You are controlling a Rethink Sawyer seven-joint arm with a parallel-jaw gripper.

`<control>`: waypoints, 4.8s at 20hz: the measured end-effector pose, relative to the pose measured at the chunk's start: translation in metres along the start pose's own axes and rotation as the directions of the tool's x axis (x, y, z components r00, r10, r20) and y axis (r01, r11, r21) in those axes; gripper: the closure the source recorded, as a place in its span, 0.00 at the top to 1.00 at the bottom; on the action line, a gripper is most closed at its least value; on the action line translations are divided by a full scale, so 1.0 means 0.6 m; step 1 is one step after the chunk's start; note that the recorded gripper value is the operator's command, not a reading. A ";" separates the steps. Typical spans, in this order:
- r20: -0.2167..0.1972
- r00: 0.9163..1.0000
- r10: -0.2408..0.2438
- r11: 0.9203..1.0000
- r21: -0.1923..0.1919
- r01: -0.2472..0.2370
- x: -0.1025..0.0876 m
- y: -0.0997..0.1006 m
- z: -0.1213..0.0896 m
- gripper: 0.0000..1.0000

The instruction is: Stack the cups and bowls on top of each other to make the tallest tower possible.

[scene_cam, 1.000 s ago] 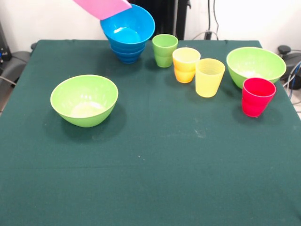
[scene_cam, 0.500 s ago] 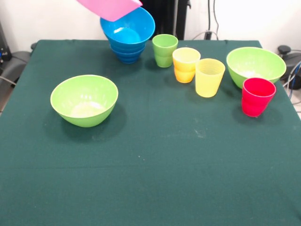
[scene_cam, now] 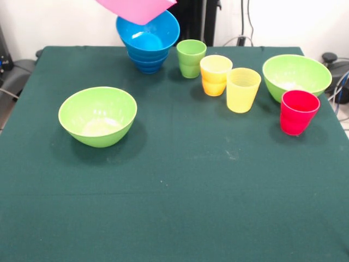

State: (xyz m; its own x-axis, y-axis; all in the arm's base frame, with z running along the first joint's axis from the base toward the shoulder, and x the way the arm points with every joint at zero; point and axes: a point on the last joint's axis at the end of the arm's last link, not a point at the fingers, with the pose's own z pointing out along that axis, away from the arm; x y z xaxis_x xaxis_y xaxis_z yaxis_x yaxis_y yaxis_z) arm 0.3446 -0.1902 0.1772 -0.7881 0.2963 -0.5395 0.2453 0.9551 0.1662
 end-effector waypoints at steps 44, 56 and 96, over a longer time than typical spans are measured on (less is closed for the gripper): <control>-0.332 0.940 0.082 0.996 0.069 -0.062 0.085 0.010 -0.003 0.00; -0.465 0.878 0.108 0.985 0.171 -0.030 0.095 0.004 -0.030 0.00; -0.649 0.747 -0.141 0.985 -0.019 0.170 0.275 0.047 -0.020 0.00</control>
State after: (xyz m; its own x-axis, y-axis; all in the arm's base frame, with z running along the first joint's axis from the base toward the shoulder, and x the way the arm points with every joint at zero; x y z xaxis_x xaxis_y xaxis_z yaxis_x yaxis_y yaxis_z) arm 0.2145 -0.1145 0.1026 -0.9902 0.0872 0.1094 0.0970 0.9914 0.0879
